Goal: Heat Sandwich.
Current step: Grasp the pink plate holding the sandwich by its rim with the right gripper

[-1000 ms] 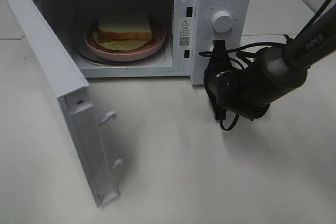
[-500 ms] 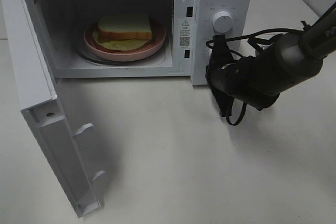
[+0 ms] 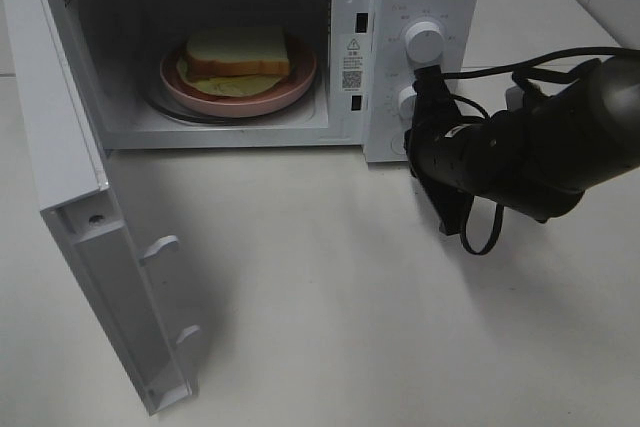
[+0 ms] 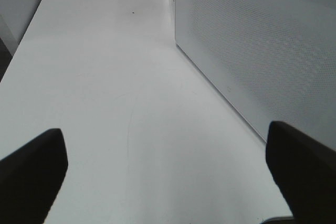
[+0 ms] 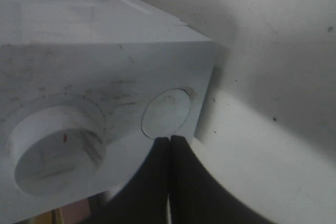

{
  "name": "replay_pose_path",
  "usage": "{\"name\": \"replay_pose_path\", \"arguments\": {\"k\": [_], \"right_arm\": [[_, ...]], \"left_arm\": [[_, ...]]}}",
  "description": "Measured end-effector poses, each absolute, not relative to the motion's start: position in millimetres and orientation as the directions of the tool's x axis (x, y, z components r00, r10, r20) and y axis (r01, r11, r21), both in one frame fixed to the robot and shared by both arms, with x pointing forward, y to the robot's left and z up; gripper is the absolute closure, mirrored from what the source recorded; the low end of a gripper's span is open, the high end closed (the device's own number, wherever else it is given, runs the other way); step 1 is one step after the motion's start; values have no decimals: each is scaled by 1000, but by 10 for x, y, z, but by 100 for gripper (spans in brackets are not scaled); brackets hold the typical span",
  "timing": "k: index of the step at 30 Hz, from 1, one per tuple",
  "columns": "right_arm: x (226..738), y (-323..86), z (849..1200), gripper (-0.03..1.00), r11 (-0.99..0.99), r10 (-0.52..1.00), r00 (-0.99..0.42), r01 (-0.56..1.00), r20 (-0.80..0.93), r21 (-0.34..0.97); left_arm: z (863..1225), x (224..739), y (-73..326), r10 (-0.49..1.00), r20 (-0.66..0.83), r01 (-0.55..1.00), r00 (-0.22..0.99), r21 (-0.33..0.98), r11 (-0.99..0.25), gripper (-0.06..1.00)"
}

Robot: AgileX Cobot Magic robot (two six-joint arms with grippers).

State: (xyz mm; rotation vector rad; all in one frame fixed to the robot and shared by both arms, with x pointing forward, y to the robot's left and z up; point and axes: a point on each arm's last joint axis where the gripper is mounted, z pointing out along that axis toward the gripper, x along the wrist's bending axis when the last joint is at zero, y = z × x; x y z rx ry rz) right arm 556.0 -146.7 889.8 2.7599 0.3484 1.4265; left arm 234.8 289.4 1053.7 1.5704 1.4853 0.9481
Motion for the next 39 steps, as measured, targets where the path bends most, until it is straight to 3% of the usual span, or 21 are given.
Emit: {"name": "replay_pose_path", "arguments": {"k": [7,16,18,25,29,34,38,39], "right_arm": [[5414,-1471,9003,96,-945,289,575,297,766,133],[5230,-1404,9222,96,-761,584,461,596,668,254],[5160,-1389,9281,96,-657,685,386,694,618,296],[5039,-1358,9347,96,-436,823,222,836,522,332],[4992,-1269,9434,95,-170,901,25,938,432,301],[4986,-1248,9490,94,-44,920,-75,955,384,292],[4983,-1259,9586,93,238,915,-311,930,256,279],[4983,-1259,9586,93,238,915,-311,930,256,279]], "left_arm": [[10537,2348,2894,999,14,433,47,901,-33,-2],[10537,2348,2894,999,14,433,47,901,-33,-2],[10537,2348,2894,999,14,433,47,901,-33,-2],[10537,2348,2894,999,14,433,47,901,-33,-2],[10537,2348,2894,999,14,433,47,901,-33,-2],[10537,2348,2894,999,14,433,47,901,-33,-2],[10537,2348,2894,999,14,433,47,901,-33,-2],[10537,2348,2894,999,14,433,47,901,-33,-2]]}}
